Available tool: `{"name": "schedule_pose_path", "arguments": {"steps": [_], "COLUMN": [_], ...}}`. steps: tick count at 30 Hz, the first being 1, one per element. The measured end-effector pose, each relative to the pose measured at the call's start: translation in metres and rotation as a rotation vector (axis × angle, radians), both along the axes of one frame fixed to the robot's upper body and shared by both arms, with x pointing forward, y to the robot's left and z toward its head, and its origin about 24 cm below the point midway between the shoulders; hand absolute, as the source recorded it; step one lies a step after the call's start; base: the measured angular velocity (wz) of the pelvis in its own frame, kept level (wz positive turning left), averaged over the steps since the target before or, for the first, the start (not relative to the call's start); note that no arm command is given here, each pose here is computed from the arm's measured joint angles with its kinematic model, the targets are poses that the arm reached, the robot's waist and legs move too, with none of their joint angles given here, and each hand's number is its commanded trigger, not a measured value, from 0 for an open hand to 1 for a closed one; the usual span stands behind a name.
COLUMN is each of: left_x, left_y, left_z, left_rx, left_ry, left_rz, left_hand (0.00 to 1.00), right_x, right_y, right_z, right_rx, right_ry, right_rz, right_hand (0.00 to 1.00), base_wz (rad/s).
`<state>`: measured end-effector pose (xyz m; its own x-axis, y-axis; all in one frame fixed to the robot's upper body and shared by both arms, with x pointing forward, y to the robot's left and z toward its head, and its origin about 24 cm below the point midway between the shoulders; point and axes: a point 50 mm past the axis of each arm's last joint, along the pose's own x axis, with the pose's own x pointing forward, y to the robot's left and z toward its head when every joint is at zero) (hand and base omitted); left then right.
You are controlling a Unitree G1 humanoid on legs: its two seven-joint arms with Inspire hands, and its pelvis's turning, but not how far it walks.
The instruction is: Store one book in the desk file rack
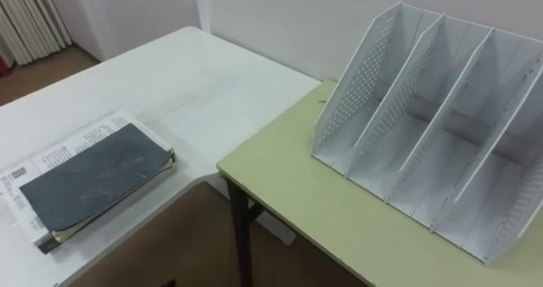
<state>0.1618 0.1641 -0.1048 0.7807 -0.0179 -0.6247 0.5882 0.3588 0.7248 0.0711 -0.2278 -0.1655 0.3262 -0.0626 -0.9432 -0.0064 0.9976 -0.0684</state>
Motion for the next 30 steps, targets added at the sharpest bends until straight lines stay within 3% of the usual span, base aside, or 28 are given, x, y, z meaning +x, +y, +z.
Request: {"name": "schedule_pose_path", "arguments": {"steps": [5,8,11,30], "left_x": [0.014,0.035,0.046,0.061], "left_y": [-0.012,-0.021,-0.024,-0.023], "left_z": [0.017,0.051,0.070,0.150], "left_rx": [0.028,0.036,0.033,0.006], "left_ry": [-0.110,-0.294,-0.397,-0.865], "left_rz": [-0.096,-0.156,-0.167,-0.142], "left_hand": [0.00,0.00,0.00,0.00], "right_x": [0.001,0.004,0.002,-0.005], "right_y": [0.000,0.000,0.000,-0.002], "right_z": [0.000,0.000,-0.001,-0.002], "right_rx": [0.005,0.007,0.004,-0.025], "right_ry": [0.011,0.016,0.024,0.050], "right_rz": [0.005,0.008,0.003,0.002], "right_hand": [0.00,0.00,0.00,0.00], "base_wz": [0.04,0.06,0.00,0.01]}}
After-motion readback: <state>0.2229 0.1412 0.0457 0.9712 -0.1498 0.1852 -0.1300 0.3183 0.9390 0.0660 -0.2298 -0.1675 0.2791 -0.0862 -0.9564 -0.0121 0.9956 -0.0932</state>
